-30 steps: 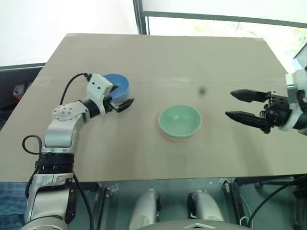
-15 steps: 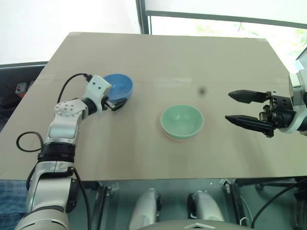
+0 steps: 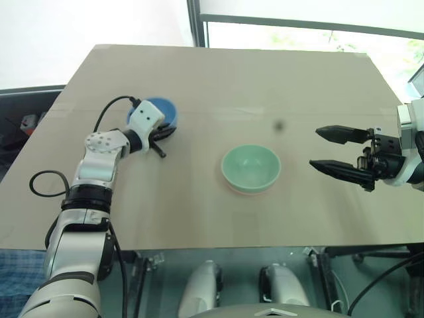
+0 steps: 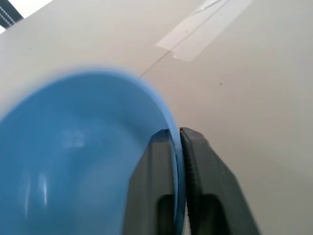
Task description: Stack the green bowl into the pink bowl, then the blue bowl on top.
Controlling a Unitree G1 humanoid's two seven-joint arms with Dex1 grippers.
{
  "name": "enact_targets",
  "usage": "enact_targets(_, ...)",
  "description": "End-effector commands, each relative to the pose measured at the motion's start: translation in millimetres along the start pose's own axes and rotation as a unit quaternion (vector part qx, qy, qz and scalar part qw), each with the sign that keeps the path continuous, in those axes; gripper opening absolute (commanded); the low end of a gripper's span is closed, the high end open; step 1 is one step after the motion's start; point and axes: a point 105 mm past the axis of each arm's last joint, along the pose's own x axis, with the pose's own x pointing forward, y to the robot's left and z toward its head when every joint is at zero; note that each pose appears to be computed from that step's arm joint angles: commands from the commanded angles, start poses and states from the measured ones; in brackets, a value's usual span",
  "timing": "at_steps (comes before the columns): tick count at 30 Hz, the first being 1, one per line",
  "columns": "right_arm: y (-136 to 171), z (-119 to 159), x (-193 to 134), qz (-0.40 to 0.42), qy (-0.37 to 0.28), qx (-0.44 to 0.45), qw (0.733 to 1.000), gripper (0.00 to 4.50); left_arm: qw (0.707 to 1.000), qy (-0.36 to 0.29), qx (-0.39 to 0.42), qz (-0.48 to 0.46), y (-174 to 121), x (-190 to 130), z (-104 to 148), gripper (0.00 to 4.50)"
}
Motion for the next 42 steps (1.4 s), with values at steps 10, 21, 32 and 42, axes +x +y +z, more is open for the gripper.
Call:
enact_targets(10,3,5,-1,0.001,0.008,-0.03,1.0,3.97,0.975,-0.147,0.106,-0.13,-48,17,95,0.1)
enact_targets(21,2,0,0,0.006,0.018,-0.03,0.999,3.97,0.877,-0.227,0.214,-0.365,-151,-14,151,0.1)
enact_targets(32,7,-5,1,0.008,0.02,-0.023,1.0,3.97,0.845,-0.186,0.209,-0.455,-177,-38,131,0.1)
enact_targets(42,9,-8,1,0.008,0.023,-0.021,0.999,3.97,0.89,-0.253,0.116,-0.36,-148,-24,153,2.28)
